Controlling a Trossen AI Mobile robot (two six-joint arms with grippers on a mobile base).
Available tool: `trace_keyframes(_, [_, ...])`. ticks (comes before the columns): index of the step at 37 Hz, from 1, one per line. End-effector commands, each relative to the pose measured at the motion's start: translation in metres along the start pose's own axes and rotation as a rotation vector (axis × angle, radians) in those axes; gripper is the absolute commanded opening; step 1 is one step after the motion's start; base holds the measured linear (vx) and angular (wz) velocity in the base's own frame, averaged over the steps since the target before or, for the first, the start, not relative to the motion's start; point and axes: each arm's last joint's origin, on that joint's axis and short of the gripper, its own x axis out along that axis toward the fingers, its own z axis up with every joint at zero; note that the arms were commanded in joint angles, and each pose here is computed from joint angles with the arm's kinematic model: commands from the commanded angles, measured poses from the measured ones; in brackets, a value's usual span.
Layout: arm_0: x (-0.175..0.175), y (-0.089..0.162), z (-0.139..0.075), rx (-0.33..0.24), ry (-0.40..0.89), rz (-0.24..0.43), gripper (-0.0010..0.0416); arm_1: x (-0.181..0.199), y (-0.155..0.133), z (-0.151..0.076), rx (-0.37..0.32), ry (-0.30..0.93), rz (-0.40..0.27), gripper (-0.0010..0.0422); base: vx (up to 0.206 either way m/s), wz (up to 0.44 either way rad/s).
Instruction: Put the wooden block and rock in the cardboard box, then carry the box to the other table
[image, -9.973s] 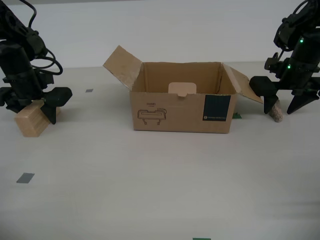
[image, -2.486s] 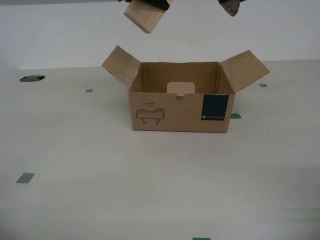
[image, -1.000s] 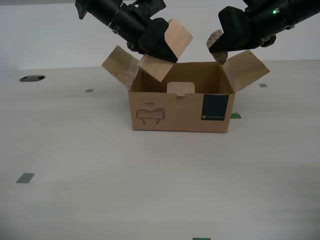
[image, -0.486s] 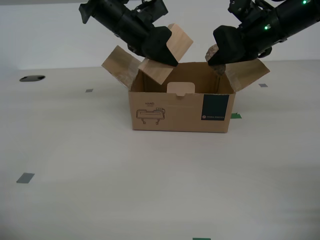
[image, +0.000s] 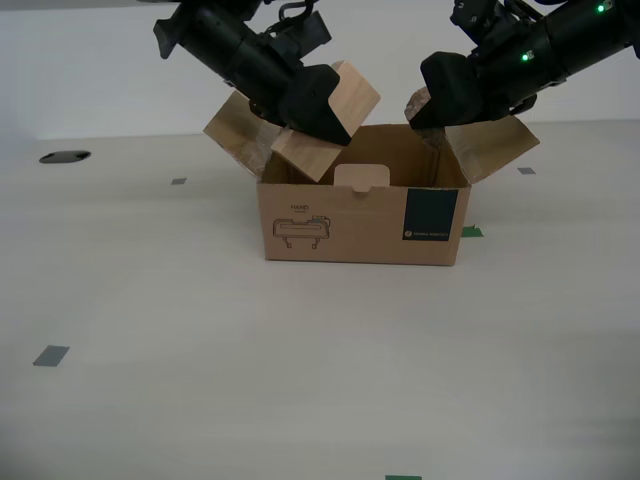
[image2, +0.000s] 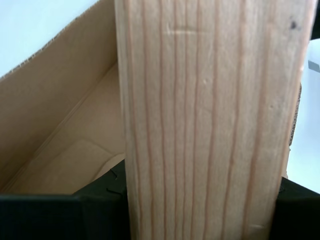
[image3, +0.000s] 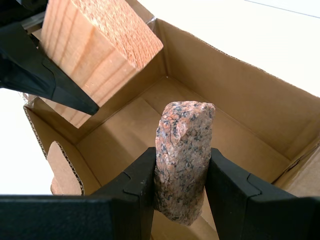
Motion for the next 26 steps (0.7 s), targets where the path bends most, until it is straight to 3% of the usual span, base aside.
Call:
trace_keyframes(1, [0.0005, 0.0012, 0.0011, -0.007, -0.005, 0.006, 0.0000, 0.0001, -0.0003, 0.0013, 0.004, -0.008, -0.002, 0.0000, 0.000, 0.000])
trace_keyframes(16, [0.0014, 0.0033, 0.0011, -0.011, -0.003, 0.012, 0.0022, 0.0002, -0.0001, 0.0023, 0.002, -0.016, 0.001, 0.0006, 0.000, 0.000])
trace_keyframes(26, [0.0015, 0.0034, 0.0013, -0.012, -0.003, 0.012, 0.0054, 0.0001, 0.0002, 0.0026, -0.028, -0.018, 0.009, 0.0092, 0.000, 0.000])
